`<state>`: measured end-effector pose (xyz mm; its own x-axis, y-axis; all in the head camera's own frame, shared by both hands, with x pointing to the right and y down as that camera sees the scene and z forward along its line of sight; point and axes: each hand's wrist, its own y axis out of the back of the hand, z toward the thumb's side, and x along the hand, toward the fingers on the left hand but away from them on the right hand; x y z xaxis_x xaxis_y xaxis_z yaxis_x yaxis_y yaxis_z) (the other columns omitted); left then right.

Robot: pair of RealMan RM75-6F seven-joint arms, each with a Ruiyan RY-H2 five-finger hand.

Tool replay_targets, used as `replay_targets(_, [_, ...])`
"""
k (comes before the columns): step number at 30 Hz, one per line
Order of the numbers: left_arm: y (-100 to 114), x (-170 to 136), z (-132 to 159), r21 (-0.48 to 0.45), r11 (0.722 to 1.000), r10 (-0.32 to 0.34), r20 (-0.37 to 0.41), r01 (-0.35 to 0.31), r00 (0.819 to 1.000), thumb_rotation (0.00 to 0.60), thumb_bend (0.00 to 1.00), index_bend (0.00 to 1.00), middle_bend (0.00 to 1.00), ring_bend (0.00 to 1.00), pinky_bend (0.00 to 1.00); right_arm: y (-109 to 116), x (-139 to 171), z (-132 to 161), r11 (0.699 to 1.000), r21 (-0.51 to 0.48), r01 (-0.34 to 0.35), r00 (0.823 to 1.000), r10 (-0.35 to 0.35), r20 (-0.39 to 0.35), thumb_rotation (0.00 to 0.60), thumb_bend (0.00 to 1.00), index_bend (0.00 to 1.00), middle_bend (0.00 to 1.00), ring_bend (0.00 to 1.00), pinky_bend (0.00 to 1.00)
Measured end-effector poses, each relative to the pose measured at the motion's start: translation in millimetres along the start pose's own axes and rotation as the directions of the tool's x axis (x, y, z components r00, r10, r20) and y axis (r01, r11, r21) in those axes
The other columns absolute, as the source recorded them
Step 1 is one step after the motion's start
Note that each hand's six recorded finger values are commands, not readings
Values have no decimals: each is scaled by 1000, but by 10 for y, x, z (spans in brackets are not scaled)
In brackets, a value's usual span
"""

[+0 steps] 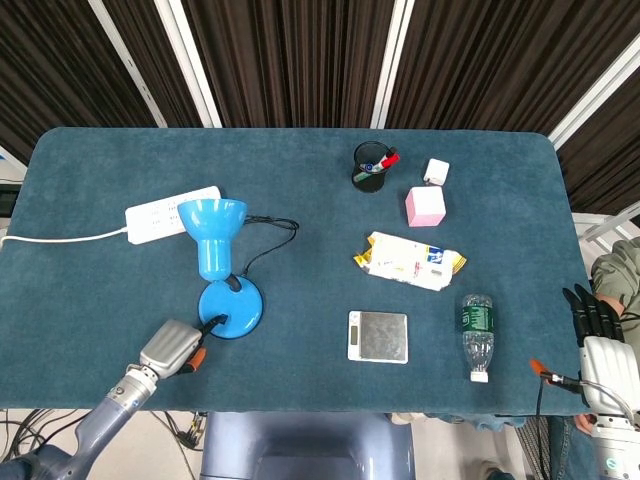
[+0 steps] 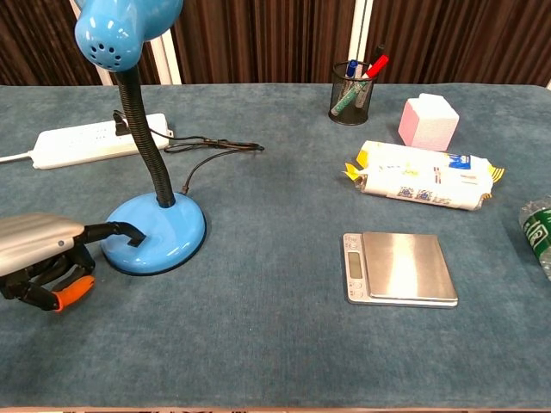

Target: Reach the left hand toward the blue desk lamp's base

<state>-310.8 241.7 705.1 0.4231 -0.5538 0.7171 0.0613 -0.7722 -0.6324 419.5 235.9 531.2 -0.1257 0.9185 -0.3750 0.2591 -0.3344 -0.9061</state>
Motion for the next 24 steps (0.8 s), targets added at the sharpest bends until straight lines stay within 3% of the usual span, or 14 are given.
replay_targets(3, [146,-22,-24,-6,998,56,-10,-56,998,600,331,137,506,506,636,1,0,-2,1000,-1,0,1000,0,0,600,109,7,18,38,0])
replay_targets(5, [294,-57,-50,-8,993,118,-21,-118,993,600,306,139,388,336,385,1,3,1,1000,-2,-1,1000,1,-1,600,109,7,18,38,0])
replay_targets(8, [540,-159,-107,7,973,232,-46,-232,972,600,240,139,281,208,206,3,7,6,1000,-2,-1,1000,1,-3,600,109,7,18,38,0])
replay_targets(12, [835,-456,-255,49,925,380,-113,-377,918,600,203,142,242,182,181,3,16,15,1000,-2,-2,1000,2,-5,600,109,7,18,38,0])
replay_targets(13, [902,-589,-319,62,909,417,-144,-412,898,600,203,142,236,170,176,3,18,16,1000,-2,-2,1000,2,-5,600,109,7,18,38,0])
replay_targets(16, [994,-963,-509,87,886,462,-230,-455,857,600,200,142,205,123,152,1,20,16,1000,-1,-3,1000,3,-6,600,109,7,19,38,0])
replay_targets(24, [1099,-1492,-840,30,883,451,-337,-469,827,600,194,143,172,81,121,-8,23,30,1000,0,-5,1000,5,-13,600,109,7,18,38,0])
